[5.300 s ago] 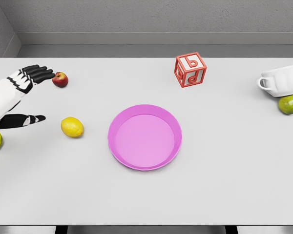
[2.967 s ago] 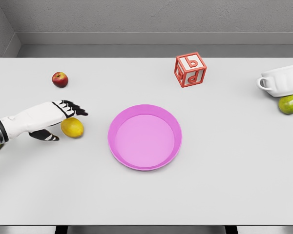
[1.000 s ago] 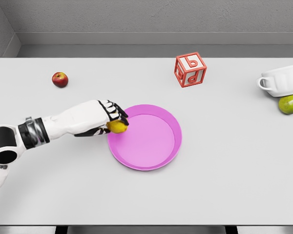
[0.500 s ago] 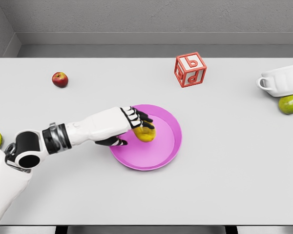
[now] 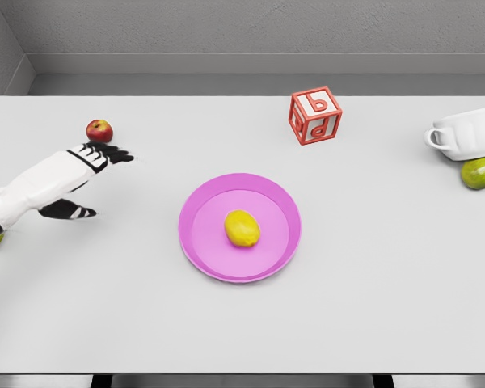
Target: Put the lemon on the plate with left arm
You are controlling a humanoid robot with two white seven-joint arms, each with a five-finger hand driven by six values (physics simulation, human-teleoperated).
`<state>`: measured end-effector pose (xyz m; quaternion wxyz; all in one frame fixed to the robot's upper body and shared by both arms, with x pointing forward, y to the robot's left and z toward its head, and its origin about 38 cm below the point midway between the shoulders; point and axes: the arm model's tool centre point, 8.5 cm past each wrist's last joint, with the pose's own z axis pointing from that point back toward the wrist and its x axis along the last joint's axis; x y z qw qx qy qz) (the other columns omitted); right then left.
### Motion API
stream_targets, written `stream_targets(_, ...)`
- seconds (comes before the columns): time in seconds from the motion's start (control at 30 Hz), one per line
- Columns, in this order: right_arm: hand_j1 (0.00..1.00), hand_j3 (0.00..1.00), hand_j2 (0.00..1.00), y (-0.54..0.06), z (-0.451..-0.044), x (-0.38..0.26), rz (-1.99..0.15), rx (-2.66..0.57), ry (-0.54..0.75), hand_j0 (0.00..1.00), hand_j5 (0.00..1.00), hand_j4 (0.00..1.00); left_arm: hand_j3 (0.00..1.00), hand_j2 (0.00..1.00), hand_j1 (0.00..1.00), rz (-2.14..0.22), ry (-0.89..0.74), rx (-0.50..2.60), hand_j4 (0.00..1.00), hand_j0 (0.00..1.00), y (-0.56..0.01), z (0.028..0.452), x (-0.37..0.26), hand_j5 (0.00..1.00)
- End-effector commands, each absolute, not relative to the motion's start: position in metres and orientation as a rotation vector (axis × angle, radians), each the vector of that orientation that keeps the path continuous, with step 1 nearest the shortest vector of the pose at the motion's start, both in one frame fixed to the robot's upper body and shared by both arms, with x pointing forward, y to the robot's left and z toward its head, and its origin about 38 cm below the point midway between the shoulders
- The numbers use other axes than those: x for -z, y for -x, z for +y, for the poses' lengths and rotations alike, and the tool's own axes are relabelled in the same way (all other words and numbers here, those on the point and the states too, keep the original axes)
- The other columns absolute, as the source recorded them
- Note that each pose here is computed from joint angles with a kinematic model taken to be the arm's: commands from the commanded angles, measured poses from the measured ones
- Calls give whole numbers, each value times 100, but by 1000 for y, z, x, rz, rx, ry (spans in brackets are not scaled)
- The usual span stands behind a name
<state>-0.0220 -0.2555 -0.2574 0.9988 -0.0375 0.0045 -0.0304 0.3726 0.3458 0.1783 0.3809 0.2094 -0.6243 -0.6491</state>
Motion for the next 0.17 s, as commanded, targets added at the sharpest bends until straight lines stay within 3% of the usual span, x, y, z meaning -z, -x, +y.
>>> stream_targets(0.0,100,100,100,21,-256,257,8,62,75,100,100,100,100,100,100,-1588,-604,1592,100,100,-374,371,-191,100)
stream_targets(0.13,100,100,100,22,-255,257,9,61,75,100,100,100,100,100,100,-1576,-573,1585,100,100,-369,368,-179,100)
